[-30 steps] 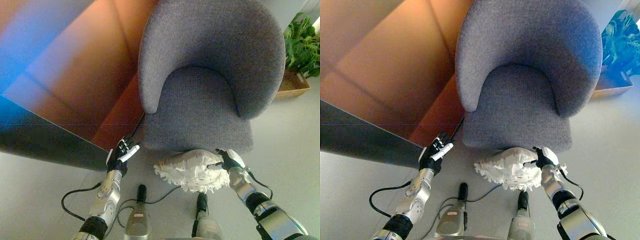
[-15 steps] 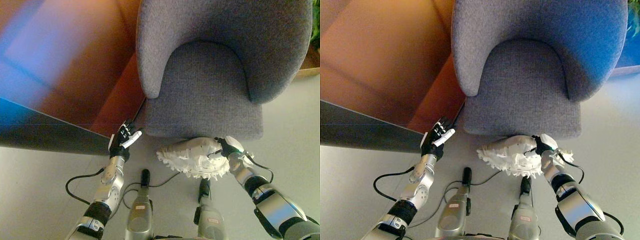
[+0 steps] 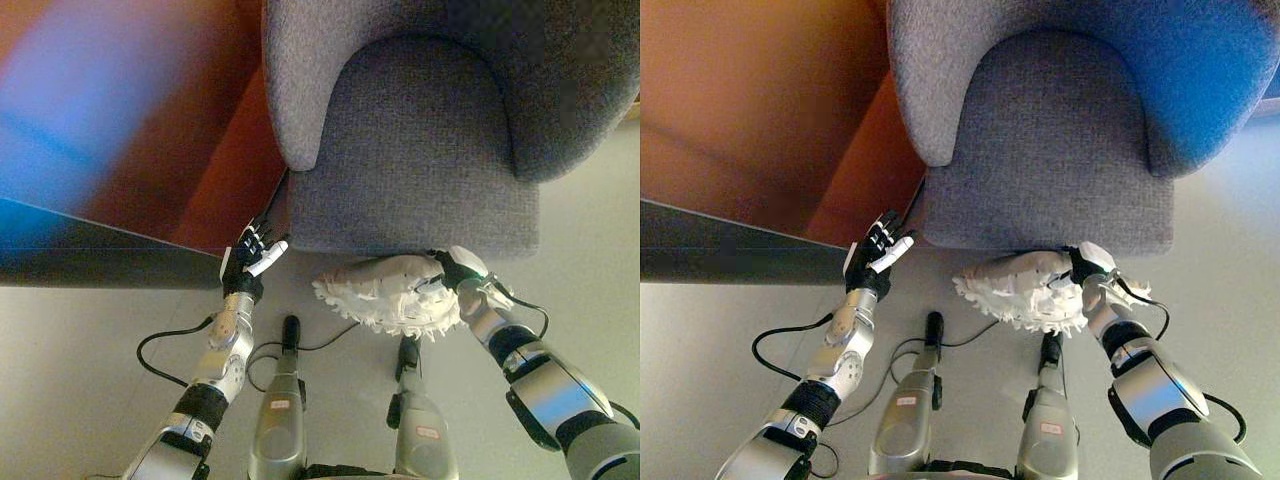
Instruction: Pick up the pillow and put it on the sofa.
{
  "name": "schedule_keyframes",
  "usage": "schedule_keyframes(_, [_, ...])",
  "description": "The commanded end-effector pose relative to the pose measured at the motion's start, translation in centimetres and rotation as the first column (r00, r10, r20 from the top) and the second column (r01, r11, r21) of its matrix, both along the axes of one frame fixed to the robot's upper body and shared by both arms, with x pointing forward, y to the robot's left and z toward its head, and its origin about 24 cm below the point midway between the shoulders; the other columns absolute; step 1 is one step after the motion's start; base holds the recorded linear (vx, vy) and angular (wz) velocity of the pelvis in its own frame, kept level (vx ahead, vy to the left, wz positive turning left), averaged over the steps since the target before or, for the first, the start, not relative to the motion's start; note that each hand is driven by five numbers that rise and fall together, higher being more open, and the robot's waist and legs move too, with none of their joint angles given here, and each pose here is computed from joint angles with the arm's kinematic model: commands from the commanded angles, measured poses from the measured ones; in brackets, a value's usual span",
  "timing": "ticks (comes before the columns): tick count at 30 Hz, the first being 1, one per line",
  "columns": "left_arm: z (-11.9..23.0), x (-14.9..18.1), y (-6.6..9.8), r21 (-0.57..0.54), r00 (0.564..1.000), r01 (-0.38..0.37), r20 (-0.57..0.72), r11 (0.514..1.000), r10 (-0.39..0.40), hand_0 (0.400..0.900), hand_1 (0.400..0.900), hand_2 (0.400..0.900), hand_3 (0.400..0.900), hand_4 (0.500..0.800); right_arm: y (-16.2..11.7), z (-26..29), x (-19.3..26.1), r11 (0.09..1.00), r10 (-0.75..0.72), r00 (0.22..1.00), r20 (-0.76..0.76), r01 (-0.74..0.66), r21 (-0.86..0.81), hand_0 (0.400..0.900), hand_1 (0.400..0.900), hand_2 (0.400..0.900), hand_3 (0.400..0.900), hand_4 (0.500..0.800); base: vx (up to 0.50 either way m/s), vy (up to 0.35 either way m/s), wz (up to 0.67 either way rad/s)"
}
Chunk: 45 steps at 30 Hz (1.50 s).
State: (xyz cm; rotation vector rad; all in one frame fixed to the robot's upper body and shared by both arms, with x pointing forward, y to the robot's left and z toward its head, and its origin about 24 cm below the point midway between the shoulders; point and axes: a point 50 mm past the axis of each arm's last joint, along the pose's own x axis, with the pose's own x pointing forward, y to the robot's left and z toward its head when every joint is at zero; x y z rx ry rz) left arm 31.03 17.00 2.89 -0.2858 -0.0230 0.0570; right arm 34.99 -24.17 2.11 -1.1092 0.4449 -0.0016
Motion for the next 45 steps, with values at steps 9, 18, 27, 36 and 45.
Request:
schedule_keyframes(9, [5.2, 1.6, -0.8, 0.000, 0.967, 0.029, 0.255, 1.000, -0.028, 0.900, 0.900, 0.900, 0.900, 0.800, -0.9, 5.3, 2.7, 0.997, 0.029, 0.992, 0.127, -0.019, -0.080, 0.400, 0.400, 0.400, 0.400, 0.500, -0.008, 0.002, 0.00])
schedule_keyframes(18, [5.2, 1.5, -0.7, -0.001, 0.966, 0.029, 0.258, 1.000, -0.028, 0.900, 0.900, 0.900, 0.900, 0.800, -1.4, 5.3, 2.5, 0.998, 0.011, 0.991, 0.133, -0.003, -0.058, 0.400, 0.400, 0.400, 0.400, 0.500, 0.000, 0.000, 0.00])
schedule_keyframes(27, [4.2, 1.0, -0.1, -0.014, 0.975, 0.015, 0.222, 1.000, -0.011, 0.900, 0.900, 0.900, 0.900, 0.800, -1.7, 3.6, 1.4, 1.000, -0.004, 0.991, 0.137, 0.007, -0.019, 0.400, 0.400, 0.400, 0.400, 0.500, 0.008, 0.000, 0.00])
schedule_keyframes(36, [1.4, -0.2, 1.1, 0.007, 0.996, -0.022, 0.092, 1.000, 0.021, 0.900, 0.900, 0.900, 0.900, 0.800, -1.0, 2.2, -0.3, 0.998, 0.040, 0.990, 0.137, -0.045, 0.036, 0.400, 0.400, 0.400, 0.400, 0.500, 0.074, -0.031, 0.03])
schedule_keyframes(45, [-2.3, -3.1, 2.6, 0.036, 0.998, -0.041, -0.055, 0.998, 0.043, 0.900, 0.900, 0.900, 0.900, 0.800, -1.1, -0.6, -4.3, 0.997, 0.057, 0.994, 0.091, -0.062, 0.054, 0.400, 0.400, 0.400, 0.400, 0.500, 0.175, -0.033, 0.03])
